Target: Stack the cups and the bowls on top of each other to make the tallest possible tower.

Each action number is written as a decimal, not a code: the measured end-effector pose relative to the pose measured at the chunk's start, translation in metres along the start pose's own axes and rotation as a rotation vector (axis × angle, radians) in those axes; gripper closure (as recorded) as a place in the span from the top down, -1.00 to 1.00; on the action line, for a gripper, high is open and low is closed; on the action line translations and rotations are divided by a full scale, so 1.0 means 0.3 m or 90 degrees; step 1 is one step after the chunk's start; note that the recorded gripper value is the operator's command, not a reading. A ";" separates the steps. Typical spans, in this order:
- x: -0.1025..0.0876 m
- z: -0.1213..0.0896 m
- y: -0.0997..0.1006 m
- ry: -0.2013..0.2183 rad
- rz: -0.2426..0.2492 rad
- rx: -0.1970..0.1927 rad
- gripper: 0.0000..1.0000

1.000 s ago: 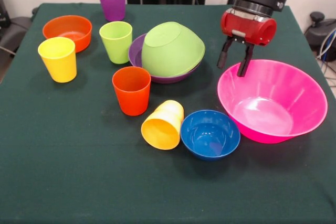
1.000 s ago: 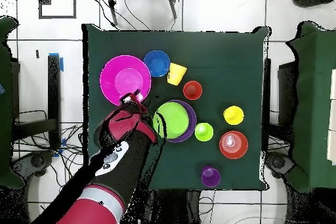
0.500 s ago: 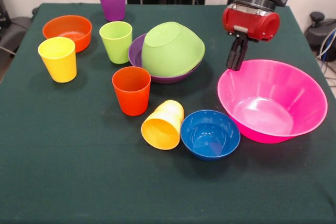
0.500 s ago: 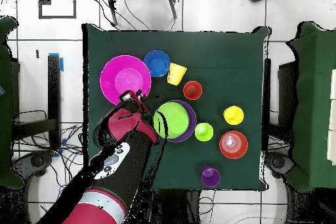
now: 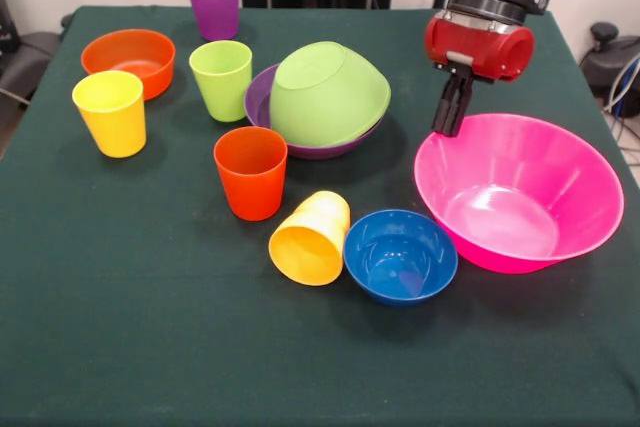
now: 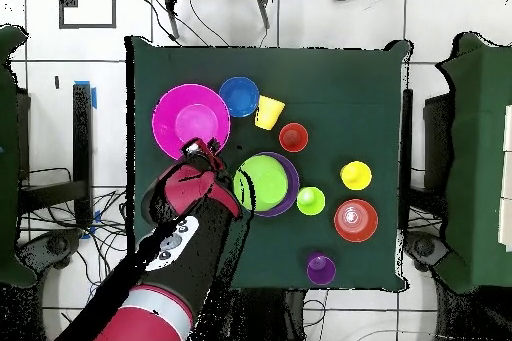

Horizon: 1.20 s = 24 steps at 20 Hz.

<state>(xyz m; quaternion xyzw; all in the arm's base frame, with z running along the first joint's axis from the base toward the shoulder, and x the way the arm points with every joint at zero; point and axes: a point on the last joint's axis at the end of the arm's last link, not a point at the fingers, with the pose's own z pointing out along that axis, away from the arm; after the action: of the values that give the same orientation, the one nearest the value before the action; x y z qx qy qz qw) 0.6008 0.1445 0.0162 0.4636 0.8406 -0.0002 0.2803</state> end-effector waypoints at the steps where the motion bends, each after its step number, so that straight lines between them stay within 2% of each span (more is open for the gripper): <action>1: 0.001 0.001 -0.001 0.000 0.000 0.001 -1.00; 2: 0.002 0.002 -0.003 0.000 -0.001 0.001 1.00; 18: 0.008 0.001 -0.002 0.001 -0.002 0.001 1.00; 24: 0.033 0.005 -0.009 0.004 -0.010 0.004 1.00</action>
<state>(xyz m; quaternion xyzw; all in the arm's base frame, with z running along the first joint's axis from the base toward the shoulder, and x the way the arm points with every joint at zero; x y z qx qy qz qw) 0.5954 0.1503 0.0097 0.4577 0.8450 -0.0034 0.2766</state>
